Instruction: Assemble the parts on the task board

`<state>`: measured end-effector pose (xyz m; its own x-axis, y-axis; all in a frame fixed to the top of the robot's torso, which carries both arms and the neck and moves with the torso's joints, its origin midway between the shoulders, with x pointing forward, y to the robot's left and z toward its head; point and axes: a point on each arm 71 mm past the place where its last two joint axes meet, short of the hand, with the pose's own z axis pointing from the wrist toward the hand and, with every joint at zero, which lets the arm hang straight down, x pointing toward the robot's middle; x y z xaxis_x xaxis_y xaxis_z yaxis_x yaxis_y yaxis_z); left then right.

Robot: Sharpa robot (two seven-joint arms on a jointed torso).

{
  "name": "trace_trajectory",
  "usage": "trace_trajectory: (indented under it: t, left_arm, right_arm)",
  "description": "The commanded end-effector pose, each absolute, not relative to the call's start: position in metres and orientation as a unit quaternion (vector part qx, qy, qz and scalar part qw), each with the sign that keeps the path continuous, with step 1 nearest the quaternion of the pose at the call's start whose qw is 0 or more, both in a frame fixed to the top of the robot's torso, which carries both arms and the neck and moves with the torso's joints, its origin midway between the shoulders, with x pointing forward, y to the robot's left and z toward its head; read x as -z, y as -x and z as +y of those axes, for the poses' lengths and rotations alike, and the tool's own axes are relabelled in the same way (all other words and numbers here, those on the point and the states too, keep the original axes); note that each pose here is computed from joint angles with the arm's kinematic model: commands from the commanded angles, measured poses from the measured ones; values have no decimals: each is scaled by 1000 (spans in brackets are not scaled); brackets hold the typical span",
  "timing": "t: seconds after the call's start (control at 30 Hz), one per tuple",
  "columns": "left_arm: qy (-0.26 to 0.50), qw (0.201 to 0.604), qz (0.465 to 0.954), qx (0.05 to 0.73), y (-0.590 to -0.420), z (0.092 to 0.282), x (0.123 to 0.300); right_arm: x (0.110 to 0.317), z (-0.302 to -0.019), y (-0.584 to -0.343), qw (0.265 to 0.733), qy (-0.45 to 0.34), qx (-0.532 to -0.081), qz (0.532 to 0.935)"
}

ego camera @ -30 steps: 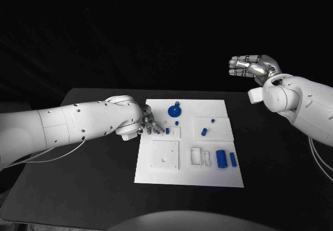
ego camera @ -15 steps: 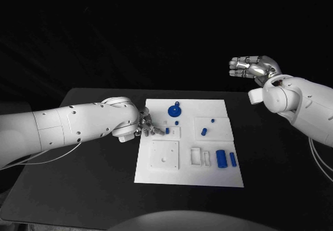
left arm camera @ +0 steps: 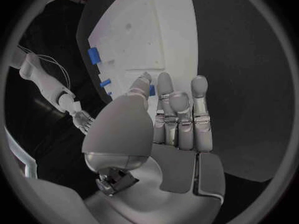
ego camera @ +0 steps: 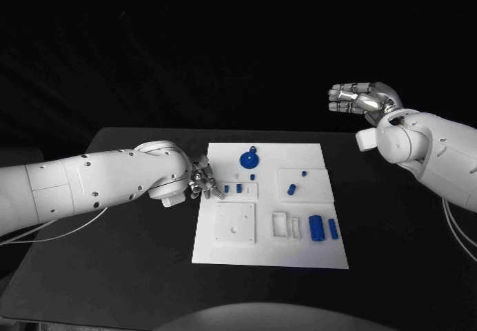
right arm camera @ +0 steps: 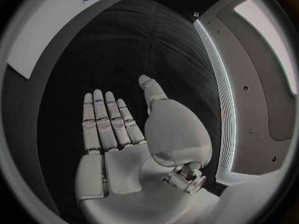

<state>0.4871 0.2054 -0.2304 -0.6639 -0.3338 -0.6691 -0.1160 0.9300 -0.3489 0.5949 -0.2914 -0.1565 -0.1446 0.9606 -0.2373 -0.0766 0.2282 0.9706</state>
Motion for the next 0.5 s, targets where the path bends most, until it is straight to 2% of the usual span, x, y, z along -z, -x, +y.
trace_trajectory:
  t: [0.03, 0.17, 0.27, 0.5]
  left_arm:
    - [99, 390, 889, 220, -483, 194, 221]
    - [77, 437, 843, 303, -483, 185, 203]
    - [63, 466, 814, 341, -484, 180, 193]
    - [2, 520, 766, 378, -484, 163, 179]
  right_arm:
    - [157, -292, -594, 528, -377, -492, 580]
    - [159, -294, -594, 529, -379, -490, 580]
    - [159, -296, -594, 529, -380, -489, 580]
    - [160, -298, -594, 531, -381, -487, 579]
